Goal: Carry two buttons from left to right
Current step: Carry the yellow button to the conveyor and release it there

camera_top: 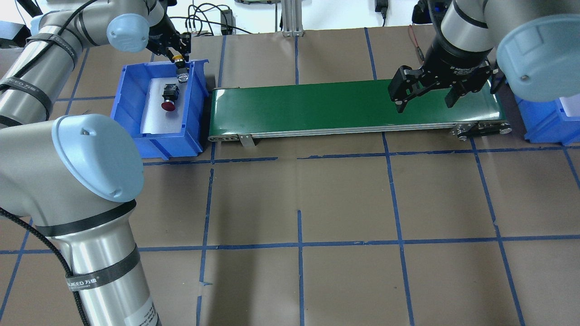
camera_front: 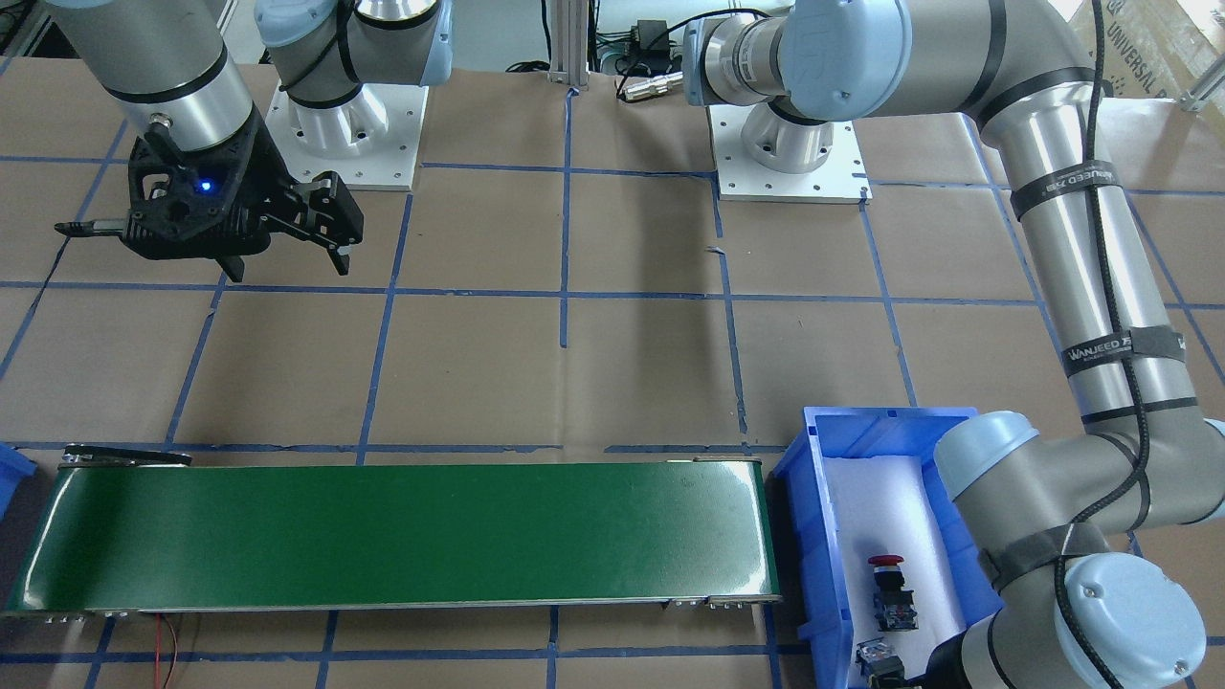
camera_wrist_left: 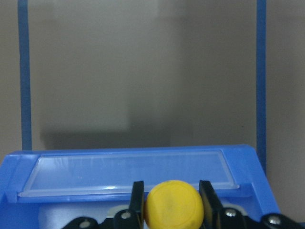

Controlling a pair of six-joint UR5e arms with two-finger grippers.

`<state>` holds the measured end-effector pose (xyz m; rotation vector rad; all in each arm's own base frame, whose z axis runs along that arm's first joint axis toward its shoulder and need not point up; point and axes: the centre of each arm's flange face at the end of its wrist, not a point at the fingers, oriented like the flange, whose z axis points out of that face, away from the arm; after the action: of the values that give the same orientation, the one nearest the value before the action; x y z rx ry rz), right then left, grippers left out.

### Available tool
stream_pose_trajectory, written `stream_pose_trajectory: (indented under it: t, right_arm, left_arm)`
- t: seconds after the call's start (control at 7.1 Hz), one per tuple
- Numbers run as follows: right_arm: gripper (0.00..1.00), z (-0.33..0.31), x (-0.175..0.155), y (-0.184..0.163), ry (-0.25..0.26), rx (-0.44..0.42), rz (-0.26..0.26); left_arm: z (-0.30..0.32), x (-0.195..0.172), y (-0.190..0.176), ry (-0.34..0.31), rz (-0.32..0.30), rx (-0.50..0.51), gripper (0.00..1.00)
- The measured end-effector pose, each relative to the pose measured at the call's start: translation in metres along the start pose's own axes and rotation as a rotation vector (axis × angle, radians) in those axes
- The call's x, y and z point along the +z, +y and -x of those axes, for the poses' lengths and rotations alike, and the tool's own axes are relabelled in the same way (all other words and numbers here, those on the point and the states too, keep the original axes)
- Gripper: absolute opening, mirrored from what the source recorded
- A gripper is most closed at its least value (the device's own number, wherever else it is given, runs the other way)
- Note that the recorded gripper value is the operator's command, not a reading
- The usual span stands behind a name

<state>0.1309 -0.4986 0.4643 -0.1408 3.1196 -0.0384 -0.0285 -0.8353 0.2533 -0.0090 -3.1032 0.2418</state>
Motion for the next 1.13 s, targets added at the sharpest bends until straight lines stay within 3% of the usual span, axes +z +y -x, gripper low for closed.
stream_pose_trajectory:
  t: [0.28,0.84,1.13]
  right_arm:
    - [1.00,0.000,0.000,0.000,0.000,-0.002,0.000]
    - [1.00,0.000,0.000,0.000,0.000,-0.002,0.000]
    - [1.00,0.000,0.000,0.000,0.000,-0.002,0.000]
  left_arm:
    - [-0.001,-0.029,0.001,-0.004,-0.014,0.001,0.25]
    - [-0.010,-0.132,0.026,-0.058,0.020,0.000,0.25]
    - [-0.048,-0.172,0.043,-0.055,0.030,-0.052,0.25]
